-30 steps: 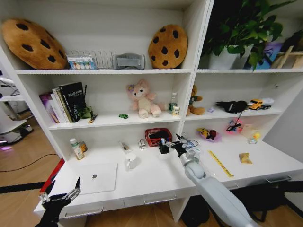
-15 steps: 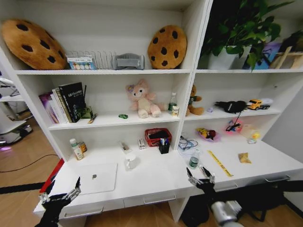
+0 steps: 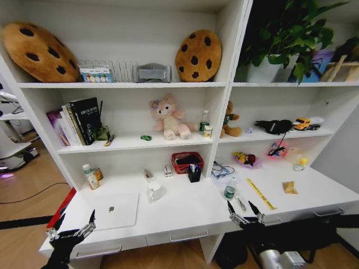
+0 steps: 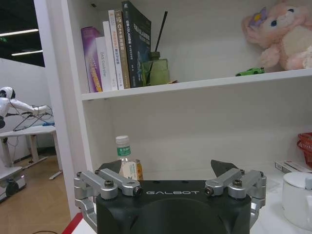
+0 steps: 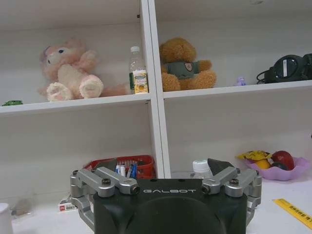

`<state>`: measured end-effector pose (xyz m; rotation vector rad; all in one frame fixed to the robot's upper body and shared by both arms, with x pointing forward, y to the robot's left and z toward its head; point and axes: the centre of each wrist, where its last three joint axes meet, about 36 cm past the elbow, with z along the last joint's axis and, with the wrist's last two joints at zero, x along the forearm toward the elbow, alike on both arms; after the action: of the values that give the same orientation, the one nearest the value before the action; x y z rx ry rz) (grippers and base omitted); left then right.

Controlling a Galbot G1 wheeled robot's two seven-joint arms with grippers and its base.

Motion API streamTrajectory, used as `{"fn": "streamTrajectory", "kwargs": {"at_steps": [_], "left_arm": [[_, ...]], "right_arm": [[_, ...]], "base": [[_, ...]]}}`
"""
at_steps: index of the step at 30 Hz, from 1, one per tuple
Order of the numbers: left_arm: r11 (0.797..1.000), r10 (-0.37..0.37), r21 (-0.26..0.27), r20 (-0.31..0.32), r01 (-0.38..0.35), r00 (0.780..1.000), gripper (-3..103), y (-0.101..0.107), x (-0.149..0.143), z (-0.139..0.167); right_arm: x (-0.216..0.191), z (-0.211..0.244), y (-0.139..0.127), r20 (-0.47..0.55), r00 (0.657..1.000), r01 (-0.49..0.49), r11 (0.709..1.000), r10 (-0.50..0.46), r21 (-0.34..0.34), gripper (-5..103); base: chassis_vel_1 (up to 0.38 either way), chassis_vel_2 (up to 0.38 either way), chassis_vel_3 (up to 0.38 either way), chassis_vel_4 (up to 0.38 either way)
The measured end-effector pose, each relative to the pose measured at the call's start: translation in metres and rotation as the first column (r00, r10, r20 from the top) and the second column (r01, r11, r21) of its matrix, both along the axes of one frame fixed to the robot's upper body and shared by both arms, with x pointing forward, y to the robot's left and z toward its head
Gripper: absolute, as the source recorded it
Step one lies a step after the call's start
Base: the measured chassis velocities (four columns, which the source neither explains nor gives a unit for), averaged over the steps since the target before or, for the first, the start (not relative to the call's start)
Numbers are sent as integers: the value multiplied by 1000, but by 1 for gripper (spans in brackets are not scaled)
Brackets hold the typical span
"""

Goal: Organize the objects on the table.

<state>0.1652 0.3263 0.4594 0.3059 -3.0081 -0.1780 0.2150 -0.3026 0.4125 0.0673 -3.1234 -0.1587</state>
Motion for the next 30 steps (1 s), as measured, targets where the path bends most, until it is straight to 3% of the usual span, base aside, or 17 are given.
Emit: {"fn": "streamTrajectory", "kwargs": {"at_steps": [10, 15, 21, 30], "left_arm": [[1000, 0, 0, 0, 0, 1000, 100, 0, 0, 0], [1000, 0, 0, 0, 0, 1000, 100, 0, 0, 0], [1000, -1, 0, 0, 1, 1000, 100, 0, 0, 0], [1000, 0, 0, 0, 0, 1000, 100, 0, 0, 0]], "right_arm": [[14, -7, -10, 17, 1000, -2, 1000, 2, -25, 100], [37, -14, -10, 19, 998, -53, 999, 53, -5, 100], [98, -23, -12, -30, 993, -119, 990, 117, -69, 100], [143, -35, -11, -98, 972, -225, 965, 213, -135, 100]], "base": [[-189, -195, 189, 194], [-200, -205, 190, 197], [-28, -80, 46, 21], [40, 51, -17, -41]]}}
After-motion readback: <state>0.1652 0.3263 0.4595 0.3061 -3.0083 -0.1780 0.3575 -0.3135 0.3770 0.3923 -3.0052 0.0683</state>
